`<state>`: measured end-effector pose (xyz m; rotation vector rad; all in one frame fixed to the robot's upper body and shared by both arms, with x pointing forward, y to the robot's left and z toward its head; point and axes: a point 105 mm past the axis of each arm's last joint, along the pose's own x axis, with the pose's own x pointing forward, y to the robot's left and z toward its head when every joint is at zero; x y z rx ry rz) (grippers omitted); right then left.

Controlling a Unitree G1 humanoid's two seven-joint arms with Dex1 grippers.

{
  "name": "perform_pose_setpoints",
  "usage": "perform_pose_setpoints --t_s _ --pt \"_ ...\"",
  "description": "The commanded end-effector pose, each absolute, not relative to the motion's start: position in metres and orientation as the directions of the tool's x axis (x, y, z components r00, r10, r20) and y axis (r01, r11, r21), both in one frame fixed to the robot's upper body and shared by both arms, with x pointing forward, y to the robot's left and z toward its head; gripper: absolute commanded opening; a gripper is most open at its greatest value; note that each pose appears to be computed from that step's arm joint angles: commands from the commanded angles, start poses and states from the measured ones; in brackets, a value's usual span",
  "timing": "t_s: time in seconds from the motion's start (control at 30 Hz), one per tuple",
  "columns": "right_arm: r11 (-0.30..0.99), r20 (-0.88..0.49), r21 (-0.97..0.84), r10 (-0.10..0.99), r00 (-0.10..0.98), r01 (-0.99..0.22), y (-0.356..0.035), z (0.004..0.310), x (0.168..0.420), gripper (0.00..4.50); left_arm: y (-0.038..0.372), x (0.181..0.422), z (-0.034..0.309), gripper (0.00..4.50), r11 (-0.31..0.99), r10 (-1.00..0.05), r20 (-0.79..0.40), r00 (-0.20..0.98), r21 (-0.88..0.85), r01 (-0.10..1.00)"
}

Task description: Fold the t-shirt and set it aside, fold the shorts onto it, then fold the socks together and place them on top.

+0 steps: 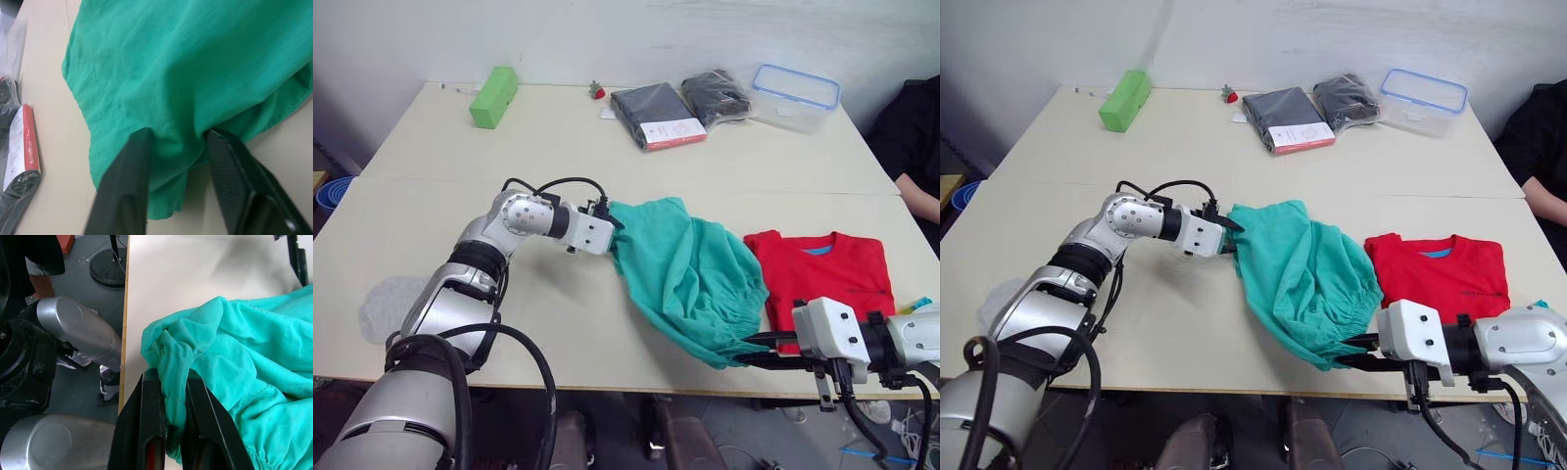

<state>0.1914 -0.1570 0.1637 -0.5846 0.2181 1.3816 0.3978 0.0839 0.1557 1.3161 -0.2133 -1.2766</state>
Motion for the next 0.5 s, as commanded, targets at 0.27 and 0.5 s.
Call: perform_pose_setpoints --t_s 0.27,0.5 --pt "0.074 -0.457 -0.29 0.865 0.206 -0.954 -0.153 0.169 0.191 0.01 0.079 0.403 0.175 0.0 -0.191 -0.8 -0.46 0.386 0.804 0.563" --pt "0.073 -0.458 -0.294 0.864 0.208 -0.953 -0.156 0.17 0.195 0.01 0.107 0.391 0.203 0.0 -0.119 -0.849 -0.425 0.315 0.733 0.669"
